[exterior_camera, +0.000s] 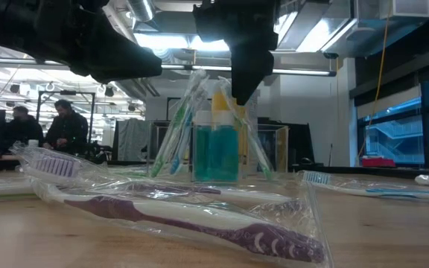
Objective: Pick & Place toothbrushing station
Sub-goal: Put the blue toothbrush into the transparent organizer
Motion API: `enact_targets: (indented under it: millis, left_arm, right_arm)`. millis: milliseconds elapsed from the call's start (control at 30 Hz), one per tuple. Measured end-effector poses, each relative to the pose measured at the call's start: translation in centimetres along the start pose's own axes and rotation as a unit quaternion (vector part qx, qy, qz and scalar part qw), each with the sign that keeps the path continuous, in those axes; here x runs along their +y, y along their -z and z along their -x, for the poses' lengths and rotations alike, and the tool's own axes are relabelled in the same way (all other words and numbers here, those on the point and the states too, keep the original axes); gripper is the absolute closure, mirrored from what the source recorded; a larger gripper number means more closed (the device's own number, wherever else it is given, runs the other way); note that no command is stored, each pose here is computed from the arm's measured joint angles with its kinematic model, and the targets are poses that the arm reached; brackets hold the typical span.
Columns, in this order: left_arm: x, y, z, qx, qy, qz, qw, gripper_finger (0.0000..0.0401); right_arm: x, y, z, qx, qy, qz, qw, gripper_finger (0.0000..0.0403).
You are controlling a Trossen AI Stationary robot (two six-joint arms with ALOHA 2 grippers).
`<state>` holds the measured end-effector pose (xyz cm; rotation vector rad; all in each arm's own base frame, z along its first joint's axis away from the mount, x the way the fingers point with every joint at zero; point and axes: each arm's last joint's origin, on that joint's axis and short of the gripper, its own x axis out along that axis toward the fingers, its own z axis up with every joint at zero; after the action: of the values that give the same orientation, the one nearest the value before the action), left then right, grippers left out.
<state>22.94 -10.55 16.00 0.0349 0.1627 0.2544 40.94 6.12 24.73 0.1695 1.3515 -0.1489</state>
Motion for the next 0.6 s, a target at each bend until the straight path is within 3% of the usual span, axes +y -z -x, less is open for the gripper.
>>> enact_targets:
  millis: [267,600]
  left_arm:
    - [0.0,0.0,0.0,0.0,0.0,0.0,1.0,0.0243]
    - [0.0,0.0,0.0,0.001,0.005,-0.015,1.0,0.0243]
  right_arm:
    - [0.1,0.1,0.3,0.009,-0.009,0.001,1.0,0.0232]
    - [1.1,0.2,4.6,0.014,-0.015,0.011,1.0,0.0244]
